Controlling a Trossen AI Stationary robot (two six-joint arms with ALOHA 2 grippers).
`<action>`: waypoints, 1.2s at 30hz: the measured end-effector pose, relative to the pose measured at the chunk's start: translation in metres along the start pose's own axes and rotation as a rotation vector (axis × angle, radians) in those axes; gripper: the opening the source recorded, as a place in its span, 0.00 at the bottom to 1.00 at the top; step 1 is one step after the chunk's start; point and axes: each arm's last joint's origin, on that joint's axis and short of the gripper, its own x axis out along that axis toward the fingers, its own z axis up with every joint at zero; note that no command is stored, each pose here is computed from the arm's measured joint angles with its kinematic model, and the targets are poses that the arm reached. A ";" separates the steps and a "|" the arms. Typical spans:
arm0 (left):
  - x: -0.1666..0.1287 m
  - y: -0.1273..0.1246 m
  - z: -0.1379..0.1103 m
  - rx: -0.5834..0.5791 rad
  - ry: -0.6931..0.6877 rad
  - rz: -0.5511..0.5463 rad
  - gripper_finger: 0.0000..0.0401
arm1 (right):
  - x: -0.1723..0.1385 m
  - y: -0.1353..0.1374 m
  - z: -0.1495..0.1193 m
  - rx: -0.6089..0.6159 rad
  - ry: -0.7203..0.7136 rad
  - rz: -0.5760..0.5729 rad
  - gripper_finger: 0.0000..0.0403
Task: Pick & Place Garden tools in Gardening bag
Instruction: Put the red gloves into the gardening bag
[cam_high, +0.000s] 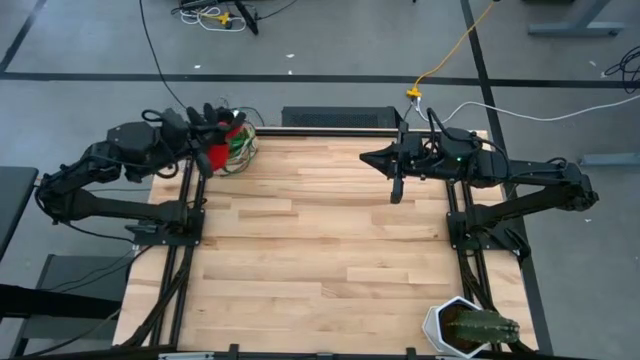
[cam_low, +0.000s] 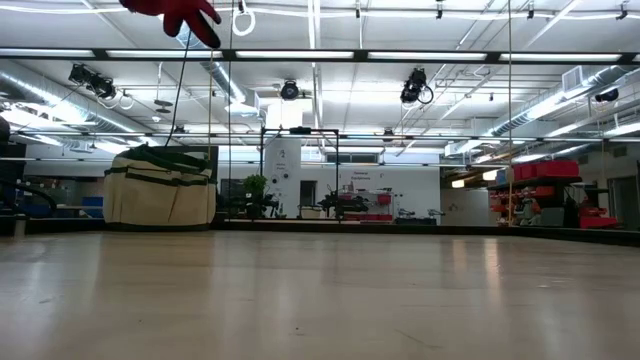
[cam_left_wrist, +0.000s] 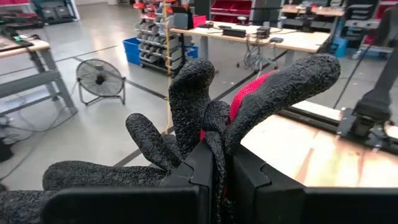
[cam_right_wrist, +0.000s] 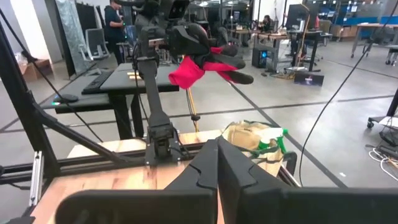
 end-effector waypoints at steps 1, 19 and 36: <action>-0.001 0.001 -0.001 0.003 0.004 0.009 0.07 | 0.000 0.000 0.000 0.000 0.000 0.000 0.00; 0.014 0.004 -0.064 0.023 -0.007 0.213 0.07 | 0.000 0.000 0.000 0.022 -0.001 0.000 0.00; 0.012 0.011 -0.087 0.034 -0.082 0.201 0.07 | 0.000 0.000 0.000 0.049 -0.001 0.000 0.00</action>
